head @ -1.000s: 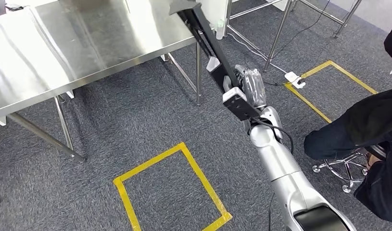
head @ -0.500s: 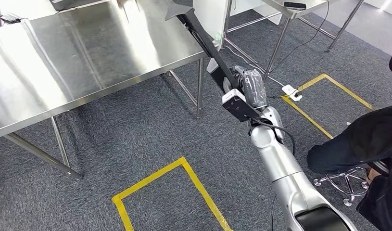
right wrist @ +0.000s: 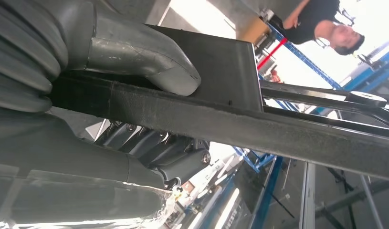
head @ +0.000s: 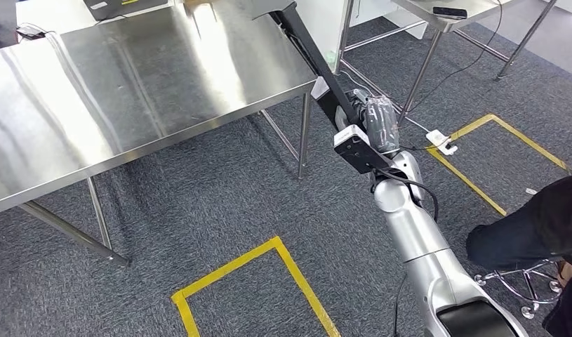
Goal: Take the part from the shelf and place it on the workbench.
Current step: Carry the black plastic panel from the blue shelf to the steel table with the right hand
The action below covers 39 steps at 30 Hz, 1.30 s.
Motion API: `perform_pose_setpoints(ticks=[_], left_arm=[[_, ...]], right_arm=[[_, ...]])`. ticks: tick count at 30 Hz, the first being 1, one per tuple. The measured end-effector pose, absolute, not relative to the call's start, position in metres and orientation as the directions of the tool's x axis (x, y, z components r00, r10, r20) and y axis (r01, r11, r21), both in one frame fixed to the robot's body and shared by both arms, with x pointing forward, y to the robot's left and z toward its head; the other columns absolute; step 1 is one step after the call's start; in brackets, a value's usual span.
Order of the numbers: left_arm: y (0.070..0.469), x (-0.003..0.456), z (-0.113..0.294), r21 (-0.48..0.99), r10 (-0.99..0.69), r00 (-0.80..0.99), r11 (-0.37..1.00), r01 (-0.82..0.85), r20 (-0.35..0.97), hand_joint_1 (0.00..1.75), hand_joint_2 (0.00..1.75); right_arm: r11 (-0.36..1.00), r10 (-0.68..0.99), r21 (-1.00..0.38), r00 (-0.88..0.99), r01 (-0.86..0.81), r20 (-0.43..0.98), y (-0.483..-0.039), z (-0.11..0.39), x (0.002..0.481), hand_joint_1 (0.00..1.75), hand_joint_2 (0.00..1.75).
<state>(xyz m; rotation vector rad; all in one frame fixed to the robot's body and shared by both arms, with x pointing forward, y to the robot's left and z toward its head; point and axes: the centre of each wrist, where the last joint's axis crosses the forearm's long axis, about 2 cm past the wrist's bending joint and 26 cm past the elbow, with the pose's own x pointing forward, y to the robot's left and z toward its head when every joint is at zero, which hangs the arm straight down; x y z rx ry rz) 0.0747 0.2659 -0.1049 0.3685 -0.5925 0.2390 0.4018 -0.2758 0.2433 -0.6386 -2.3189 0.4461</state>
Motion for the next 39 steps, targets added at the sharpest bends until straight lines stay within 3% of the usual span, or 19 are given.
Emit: perform_pose_setpoints(ticks=[39], left_arm=[[0.2696,0.0763,-0.1047,0.276,0.111,0.802,0.904,-0.327,0.587,0.00,1.75]], right_arm=[[0.821,0.555,-0.464,-0.650,0.332,0.519,-0.2808,0.2465,0.4015,1.75,1.75]])
